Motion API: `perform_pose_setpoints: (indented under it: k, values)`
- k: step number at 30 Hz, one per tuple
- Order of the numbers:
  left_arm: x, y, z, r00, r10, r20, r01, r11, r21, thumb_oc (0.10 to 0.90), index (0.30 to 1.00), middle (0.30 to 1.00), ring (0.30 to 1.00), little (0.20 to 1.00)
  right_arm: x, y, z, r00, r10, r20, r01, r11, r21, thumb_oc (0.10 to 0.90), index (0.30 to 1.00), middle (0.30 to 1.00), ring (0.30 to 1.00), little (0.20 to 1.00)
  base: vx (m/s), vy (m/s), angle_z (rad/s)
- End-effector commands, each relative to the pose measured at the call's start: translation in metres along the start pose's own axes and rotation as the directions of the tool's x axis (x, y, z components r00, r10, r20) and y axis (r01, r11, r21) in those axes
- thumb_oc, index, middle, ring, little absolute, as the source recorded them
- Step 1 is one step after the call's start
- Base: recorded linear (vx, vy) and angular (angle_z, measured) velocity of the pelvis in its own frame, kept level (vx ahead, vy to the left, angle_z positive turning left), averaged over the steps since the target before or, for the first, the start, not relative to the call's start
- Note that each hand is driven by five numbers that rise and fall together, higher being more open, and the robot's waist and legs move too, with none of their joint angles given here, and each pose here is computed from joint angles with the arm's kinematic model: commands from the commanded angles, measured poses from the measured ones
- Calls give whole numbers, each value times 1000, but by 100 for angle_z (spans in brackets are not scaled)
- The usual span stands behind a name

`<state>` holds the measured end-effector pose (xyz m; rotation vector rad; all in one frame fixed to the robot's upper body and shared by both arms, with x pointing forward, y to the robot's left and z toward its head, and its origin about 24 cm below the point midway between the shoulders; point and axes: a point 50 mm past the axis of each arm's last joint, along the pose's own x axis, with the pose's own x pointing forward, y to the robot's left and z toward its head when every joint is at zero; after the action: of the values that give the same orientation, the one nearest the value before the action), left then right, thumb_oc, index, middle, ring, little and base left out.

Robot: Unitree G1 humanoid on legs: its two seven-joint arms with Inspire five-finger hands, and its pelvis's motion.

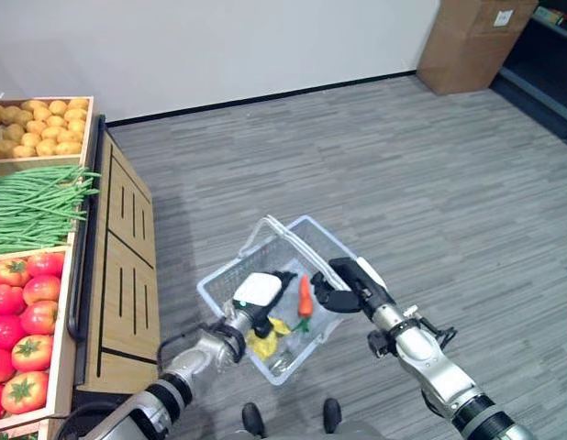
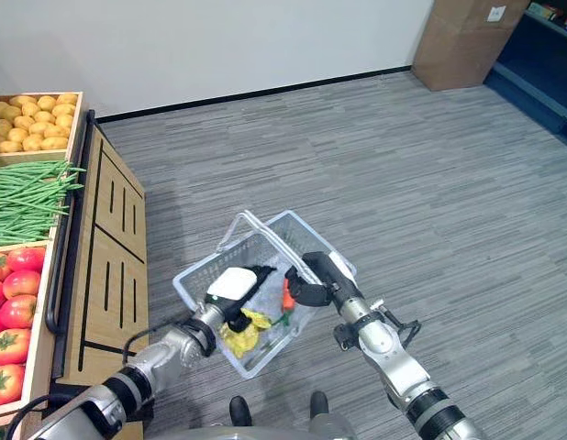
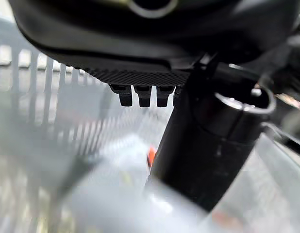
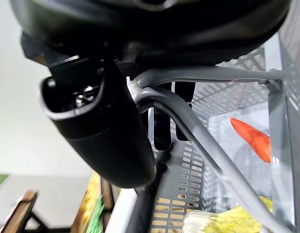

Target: Get the vegetables into the basket

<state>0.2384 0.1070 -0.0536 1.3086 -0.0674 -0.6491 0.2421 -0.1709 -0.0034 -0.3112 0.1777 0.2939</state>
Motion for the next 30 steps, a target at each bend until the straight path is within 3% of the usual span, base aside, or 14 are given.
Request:
perform_pose_setpoints:
  k: [1,8,11,12,20,23,25,26,28,30]
  values:
    - [5,89,3,937,332,111,-321,941,-102,900,1000,1000,1000,1000,13,-33,58,921,-235,312,219,972,86,400,300,300,300,300,0,0,0]
    - [-22,98,12,916,378,132,-279,838,-469,900,1000,1000,1000,1000,11,-53,21,917,-370,147,372,928,13,400,300,300,300,300,-4,-7,5]
    - [-29,98,13,921,364,140,-236,806,-543,900,1000,1000,1000,1000,11,-58,11,912,-396,103,399,917,-9,400,300,300,300,300,-5,-3,11]
    - [-38,99,8,916,391,95,-243,725,-644,900,1000,1000,1000,1000,7,-65,-4,903,-428,36,429,902,-53,400,300,300,300,300,-2,-3,8]
    - [-60,90,-9,938,347,26,-184,558,-809,900,1000,1000,1000,1000,-8,-85,-47,850,-501,-165,478,864,-159,400,300,300,300,300,-6,-4,3]
    - [-70,63,-28,962,257,-93,-184,356,-916,900,1000,1000,1000,1000,-24,-93,-76,797,-523,-304,478,852,-213,400,300,300,300,300,-24,-12,7]
    - [-79,42,-44,963,189,-193,-241,279,-929,900,1000,1000,1000,1000,-37,-99,-91,756,-535,-378,474,845,-247,400,300,300,300,300,-10,-7,2]
    - [-82,41,-45,963,185,-194,-239,268,-933,900,1000,1000,1000,1000,-38,-100,-93,749,-540,-385,483,842,-241,400,300,300,300,300,-29,-23,6]
    - [-102,-5,-71,927,18,-374,-370,196,-908,900,1000,1000,1000,1000,-67,-108,-121,646,-549,-530,481,833,-275,400,300,300,300,300,-29,-23,9]
    - [-104,-10,-74,920,0,-391,-383,201,-901,900,1000,1000,1000,1000,-69,-108,-123,635,-549,-544,481,832,-277,400,300,300,300,300,-15,-10,7]
